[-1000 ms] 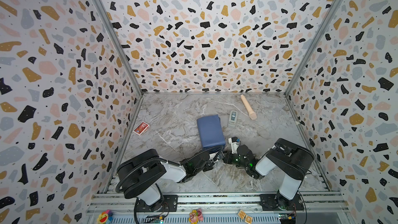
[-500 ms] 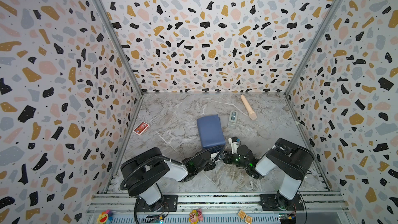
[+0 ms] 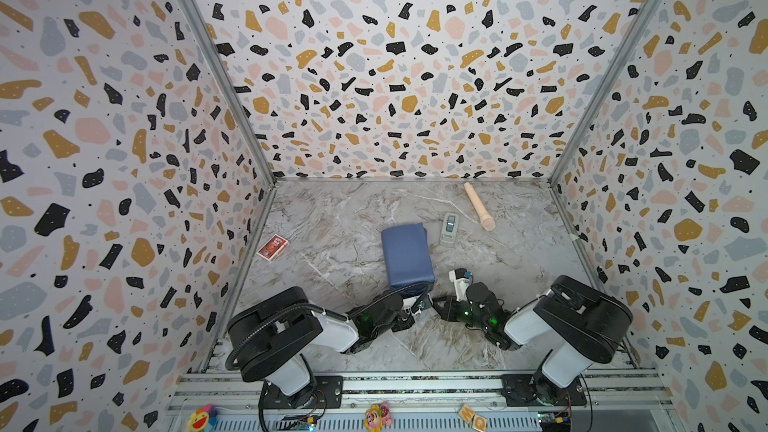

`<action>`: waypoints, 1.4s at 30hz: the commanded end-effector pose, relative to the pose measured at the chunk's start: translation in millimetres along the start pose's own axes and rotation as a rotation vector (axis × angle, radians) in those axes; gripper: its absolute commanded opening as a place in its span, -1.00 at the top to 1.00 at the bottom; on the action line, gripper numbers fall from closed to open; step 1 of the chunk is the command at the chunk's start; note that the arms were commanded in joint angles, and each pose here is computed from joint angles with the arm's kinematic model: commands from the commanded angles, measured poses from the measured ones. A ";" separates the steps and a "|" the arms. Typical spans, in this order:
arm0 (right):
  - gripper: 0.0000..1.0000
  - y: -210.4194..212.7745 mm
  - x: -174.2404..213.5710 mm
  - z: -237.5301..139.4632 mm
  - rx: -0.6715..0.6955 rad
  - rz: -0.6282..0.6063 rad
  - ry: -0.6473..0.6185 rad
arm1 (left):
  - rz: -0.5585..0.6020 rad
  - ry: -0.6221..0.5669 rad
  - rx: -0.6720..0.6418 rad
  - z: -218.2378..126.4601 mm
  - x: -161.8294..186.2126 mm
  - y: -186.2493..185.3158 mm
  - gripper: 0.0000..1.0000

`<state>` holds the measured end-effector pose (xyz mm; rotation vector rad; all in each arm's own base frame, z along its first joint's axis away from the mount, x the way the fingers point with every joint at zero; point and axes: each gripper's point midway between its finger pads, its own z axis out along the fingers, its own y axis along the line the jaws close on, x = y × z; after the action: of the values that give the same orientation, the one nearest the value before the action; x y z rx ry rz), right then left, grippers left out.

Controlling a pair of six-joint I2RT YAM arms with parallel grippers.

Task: Wrap the gift box in paper

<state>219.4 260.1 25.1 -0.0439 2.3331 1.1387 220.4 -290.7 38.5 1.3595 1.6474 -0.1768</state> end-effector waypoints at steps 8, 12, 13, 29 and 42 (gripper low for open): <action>0.29 14.6 -25.1 -42.0 0.029 -0.138 -0.002 | -0.024 -0.102 0.042 -12.9 -16.8 -5.3 1.00; -0.06 33.4 -50.9 -37.2 0.014 -0.169 -0.041 | -0.033 -0.113 0.040 -14.5 -18.3 -5.1 1.00; -0.14 37.2 -55.4 -32.9 0.011 -0.174 -0.038 | -0.034 -0.113 0.037 -14.5 -18.1 -4.6 1.00; -0.13 -3.9 -39.0 2.2 0.155 -0.203 0.092 | -0.110 -0.161 -0.059 -21.0 -32.6 20.6 1.00; -0.04 -23.5 -25.5 -2.8 0.218 -0.225 0.129 | -0.186 -0.168 -0.077 -14.7 -40.2 39.0 1.00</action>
<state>269.7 271.7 80.1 -0.3011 2.2542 0.9886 224.8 -284.1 60.5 1.2192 1.6739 -0.2773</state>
